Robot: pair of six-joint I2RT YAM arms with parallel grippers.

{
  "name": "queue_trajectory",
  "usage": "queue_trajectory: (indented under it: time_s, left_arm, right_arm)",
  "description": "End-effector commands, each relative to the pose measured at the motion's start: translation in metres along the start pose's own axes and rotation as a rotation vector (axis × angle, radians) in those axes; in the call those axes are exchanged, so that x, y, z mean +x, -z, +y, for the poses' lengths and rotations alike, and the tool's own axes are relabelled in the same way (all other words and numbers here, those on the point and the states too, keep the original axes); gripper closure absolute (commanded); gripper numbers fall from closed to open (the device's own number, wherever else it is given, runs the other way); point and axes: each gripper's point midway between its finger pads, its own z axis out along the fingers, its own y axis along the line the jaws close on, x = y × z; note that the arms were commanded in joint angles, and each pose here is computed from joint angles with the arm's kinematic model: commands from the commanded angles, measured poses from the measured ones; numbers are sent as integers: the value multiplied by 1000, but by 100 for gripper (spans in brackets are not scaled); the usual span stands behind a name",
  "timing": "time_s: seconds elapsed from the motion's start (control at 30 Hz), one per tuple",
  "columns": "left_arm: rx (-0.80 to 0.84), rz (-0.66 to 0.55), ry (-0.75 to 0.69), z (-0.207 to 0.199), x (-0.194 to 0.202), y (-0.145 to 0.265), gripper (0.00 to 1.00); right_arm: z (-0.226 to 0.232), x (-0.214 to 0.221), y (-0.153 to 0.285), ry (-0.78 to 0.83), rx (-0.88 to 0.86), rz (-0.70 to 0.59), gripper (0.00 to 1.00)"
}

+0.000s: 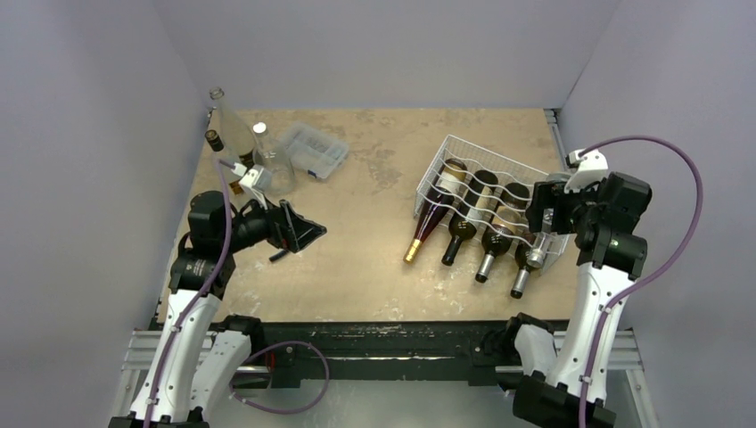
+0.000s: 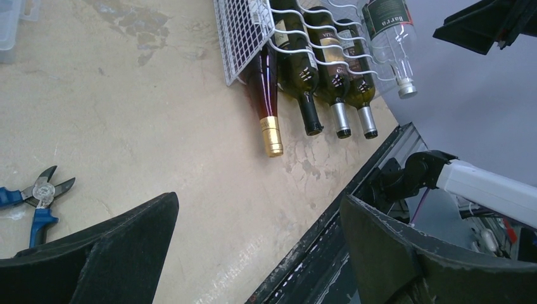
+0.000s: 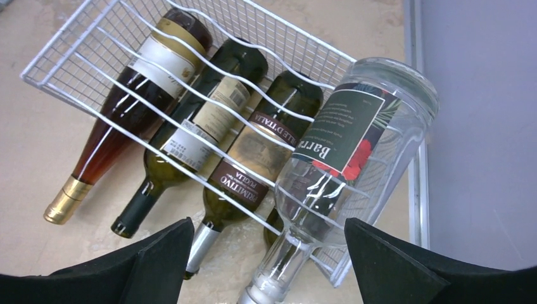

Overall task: Take the wine bottle off the wine rack
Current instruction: Pick up the wine bottle from the wine rack.

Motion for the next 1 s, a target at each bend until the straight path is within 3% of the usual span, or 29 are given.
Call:
queue_trajectory:
  time_s: [0.0,0.33,0.97]
  left_arm:
    - [-2,-33,-51,-8,-13,5,0]
    - [-18,-42,-60,-7,-14,7,0]
    - [-25,-45,-65,-6,-15,8,0]
  right_arm:
    - [-13,13,-2,-12,60,74,8]
    - [-24,55,-15,14,78,244,11]
    - [-25,91,-47,-68,24,400,25]
